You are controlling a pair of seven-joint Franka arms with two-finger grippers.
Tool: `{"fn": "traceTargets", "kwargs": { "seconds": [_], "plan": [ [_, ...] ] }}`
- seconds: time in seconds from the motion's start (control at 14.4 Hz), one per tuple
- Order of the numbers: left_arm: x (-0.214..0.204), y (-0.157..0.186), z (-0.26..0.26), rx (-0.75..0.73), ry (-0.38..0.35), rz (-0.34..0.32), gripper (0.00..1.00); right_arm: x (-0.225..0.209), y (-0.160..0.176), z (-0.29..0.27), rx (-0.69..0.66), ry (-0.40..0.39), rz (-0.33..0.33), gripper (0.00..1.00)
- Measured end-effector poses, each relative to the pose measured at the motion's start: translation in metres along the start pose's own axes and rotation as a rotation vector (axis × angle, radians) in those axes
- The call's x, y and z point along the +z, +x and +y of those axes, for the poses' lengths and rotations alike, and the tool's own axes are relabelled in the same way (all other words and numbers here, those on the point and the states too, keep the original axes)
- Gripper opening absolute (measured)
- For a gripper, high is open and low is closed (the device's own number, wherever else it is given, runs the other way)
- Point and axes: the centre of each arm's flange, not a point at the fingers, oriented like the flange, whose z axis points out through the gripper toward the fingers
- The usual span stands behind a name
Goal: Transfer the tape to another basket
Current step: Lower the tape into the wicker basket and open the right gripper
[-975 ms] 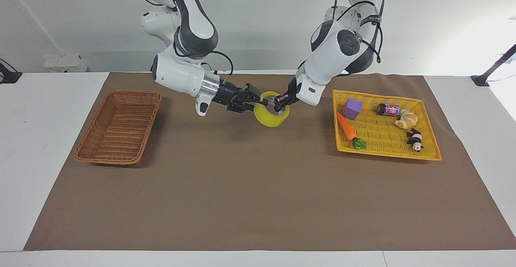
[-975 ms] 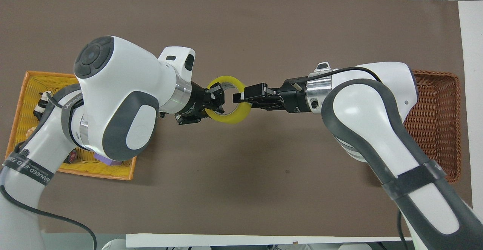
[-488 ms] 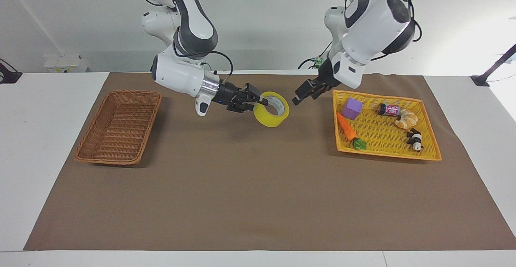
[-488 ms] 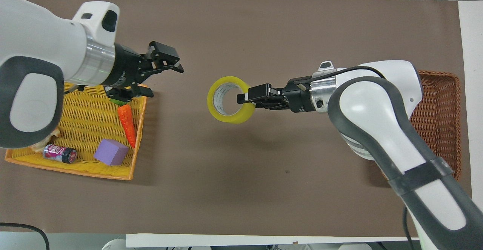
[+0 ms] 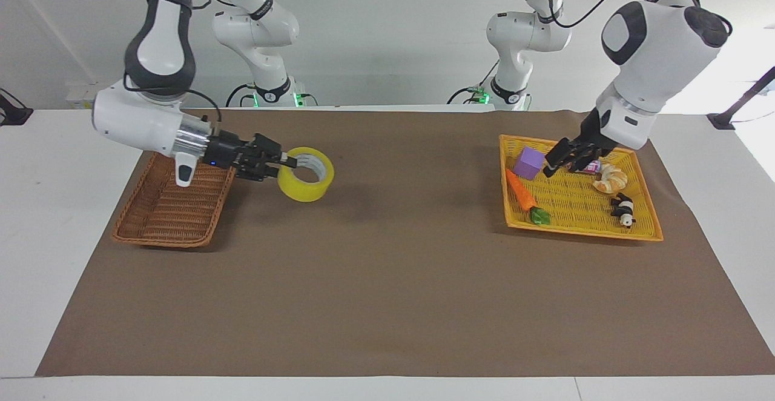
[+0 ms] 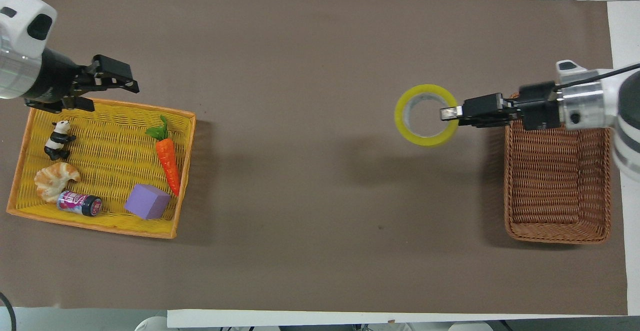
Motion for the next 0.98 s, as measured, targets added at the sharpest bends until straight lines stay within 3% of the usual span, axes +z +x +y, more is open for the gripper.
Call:
{"fn": "traceTargets", "kwargs": {
  "seconds": [0.35, 0.7, 0.98],
  "plan": [
    [-0.009, 0.014, -0.07, 0.048, 0.072, 0.002, 1.0, -0.139, -0.058, 0.12, -0.033, -0.076, -0.006, 0.55],
    [-0.007, 0.012, -0.077, 0.043, 0.076, -0.03, 1.0, -0.131, -0.063, 0.201, -0.052, -0.042, -0.054, 0.55],
    [-0.002, 0.0, -0.058, 0.099, 0.137, -0.093, 1.0, -0.129, -0.065, 0.219, -0.085, -0.09, -0.114, 0.55]
  ]
}}
